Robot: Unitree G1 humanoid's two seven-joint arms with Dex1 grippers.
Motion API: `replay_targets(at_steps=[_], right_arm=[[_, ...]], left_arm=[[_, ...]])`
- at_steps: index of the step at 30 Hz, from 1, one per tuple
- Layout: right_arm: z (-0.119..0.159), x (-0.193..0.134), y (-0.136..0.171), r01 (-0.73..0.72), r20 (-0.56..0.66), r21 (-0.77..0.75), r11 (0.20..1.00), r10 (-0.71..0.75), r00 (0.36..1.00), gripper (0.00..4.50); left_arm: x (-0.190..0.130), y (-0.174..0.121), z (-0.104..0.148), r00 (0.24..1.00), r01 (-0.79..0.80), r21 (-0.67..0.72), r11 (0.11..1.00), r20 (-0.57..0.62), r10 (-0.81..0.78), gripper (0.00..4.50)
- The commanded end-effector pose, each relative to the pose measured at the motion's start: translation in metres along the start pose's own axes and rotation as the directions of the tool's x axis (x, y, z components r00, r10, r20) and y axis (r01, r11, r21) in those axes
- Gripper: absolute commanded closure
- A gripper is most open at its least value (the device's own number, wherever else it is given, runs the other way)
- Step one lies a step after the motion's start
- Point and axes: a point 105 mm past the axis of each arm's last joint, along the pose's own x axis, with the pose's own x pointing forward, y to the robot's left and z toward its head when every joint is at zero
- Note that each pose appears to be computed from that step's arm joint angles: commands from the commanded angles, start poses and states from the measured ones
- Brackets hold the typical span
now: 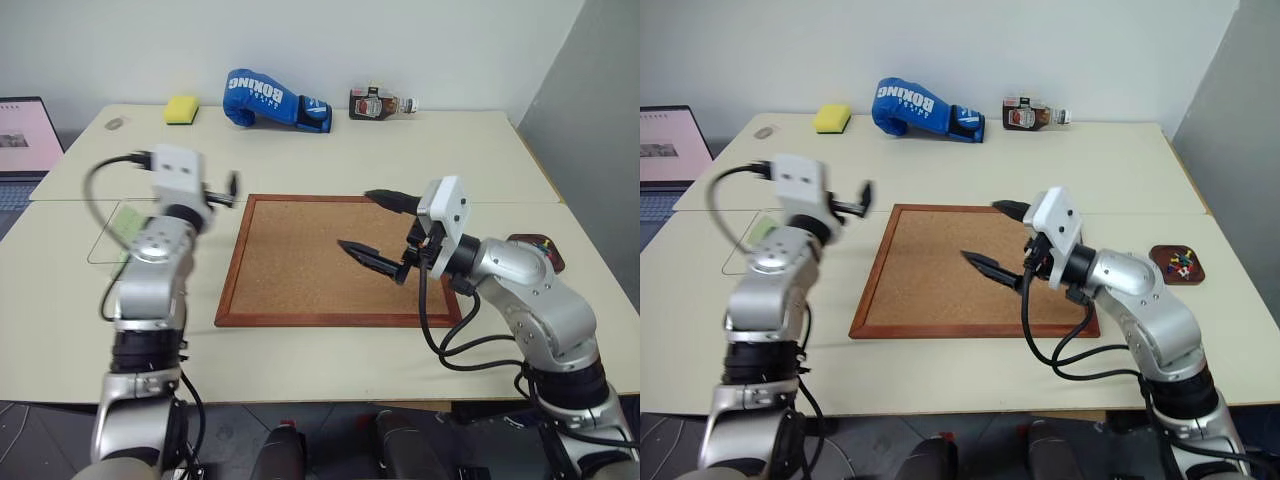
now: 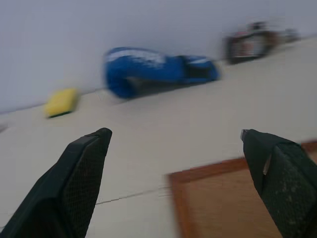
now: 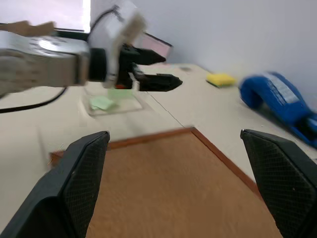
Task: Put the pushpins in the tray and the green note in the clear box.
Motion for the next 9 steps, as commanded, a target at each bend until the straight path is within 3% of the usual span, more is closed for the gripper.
replay_targets(at_steps=[1,5,9], right_arm=[[-0.012,-0.017,-0.019,0.232,-0.036,-0.013,0.973,-0.232,0.972,0.0],[-0.054,-0.045,-0.025,0.463,-0.144,0.001,0.886,-0.458,0.877,0.0],[-0.067,-0.055,-0.016,0.527,-0.178,0.013,0.85,-0.517,0.837,0.0]], left_arm=[[-0.014,-0.034,-0.005,0.996,0.09,-0.038,0.995,0.012,-0.09,0.02],[-0.035,-0.07,-0.038,0.997,0.058,-0.133,0.989,-0.044,-0.064,0.02],[-0.046,-0.077,-0.051,0.996,-0.002,-0.146,0.989,-0.085,-0.011,0.02]])
